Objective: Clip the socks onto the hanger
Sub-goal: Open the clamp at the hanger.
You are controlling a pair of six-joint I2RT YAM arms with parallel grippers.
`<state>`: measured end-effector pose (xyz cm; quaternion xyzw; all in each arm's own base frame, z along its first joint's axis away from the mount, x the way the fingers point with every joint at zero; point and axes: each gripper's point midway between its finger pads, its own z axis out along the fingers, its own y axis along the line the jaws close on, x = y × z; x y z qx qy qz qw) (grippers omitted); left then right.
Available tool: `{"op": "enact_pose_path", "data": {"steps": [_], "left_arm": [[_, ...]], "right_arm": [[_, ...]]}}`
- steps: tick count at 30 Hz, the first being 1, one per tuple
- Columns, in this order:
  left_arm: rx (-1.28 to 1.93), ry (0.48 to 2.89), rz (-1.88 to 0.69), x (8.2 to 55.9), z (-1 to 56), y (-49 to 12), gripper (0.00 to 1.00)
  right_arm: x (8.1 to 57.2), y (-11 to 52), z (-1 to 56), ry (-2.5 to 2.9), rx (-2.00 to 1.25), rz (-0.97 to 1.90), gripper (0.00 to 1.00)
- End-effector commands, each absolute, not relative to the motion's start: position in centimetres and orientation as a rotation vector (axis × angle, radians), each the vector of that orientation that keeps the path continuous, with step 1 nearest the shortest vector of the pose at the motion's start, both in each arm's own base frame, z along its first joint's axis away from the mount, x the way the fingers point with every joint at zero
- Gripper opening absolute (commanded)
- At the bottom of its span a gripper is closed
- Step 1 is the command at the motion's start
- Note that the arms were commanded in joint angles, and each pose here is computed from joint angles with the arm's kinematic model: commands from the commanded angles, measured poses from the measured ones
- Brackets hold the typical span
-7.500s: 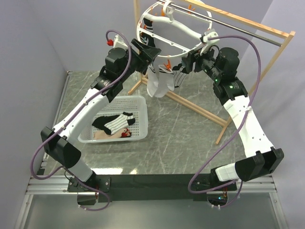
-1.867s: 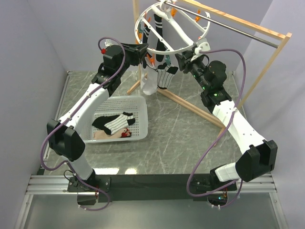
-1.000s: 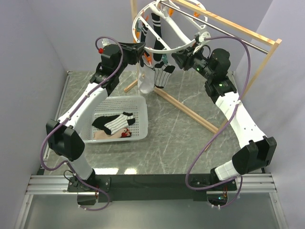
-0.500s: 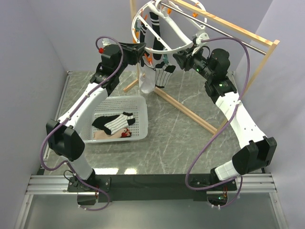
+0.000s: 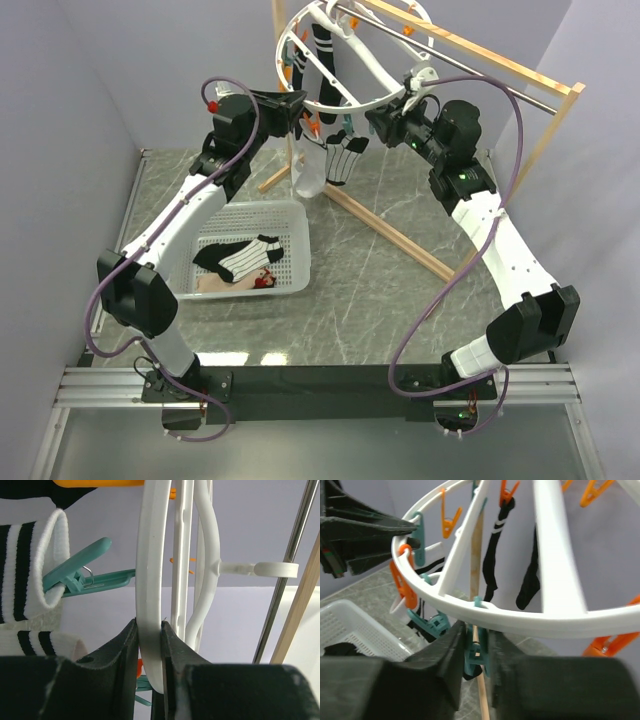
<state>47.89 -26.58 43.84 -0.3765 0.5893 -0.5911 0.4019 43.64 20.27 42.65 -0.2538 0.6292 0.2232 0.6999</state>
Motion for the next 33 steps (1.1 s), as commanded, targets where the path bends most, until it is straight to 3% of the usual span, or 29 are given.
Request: {"op": "enact_pose_path", "data": {"steps": [1,3,5,11,14,17,18,21,27,33], "left_arm": [[-0.826,1.382,-1.591,45.8,48.7,-26.7,0.20],[-0.829,1.384,-1.588,45.9,48.6,-26.7,0.21],[-0.829,1.378,-1.591,45.8,48.7,-26.6,0.21],[-0.822,1.365,-1.597,45.6,49.0,-26.3,0.26],[-0.804,1.350,-1.589,45.4,49.2,-25.8,0.36],[-0.705,1.354,-1.583,44.6,50.3,-25.8,0.55],[-0.664,1.344,-1.585,44.3,51.1,-25.6,0.67],[-0.525,1.304,-1.547,42.6,53.5,-25.0,0.87],[-0.316,1.259,-1.346,39.0,57.0,-23.0,0.99],[0.049,1.310,-1.163,34.3,56.5,-23.0,0.99]], "right_arm": [[44.1,20.2,44.7,1.355,-0.549,0.467,0.19],[44.1,20.2,44.8,1.352,-0.541,0.468,0.13],[44.1,20.0,44.9,1.354,-0.527,0.469,0.00],[43.6,20.2,44.9,1.351,-0.536,0.485,0.00],[43.6,20.2,44.7,1.357,-0.543,0.481,0.00],[43.7,20.2,44.7,1.361,-0.546,0.482,0.00],[43.7,20.2,44.5,1.371,-0.544,0.484,0.00],[43.8,20.3,44.4,1.381,-0.541,0.491,0.00],[43.6,20.3,44.4,1.389,-0.530,0.503,0.00],[43.8,20.3,44.2,1.404,-0.522,0.514,0.00]]}}
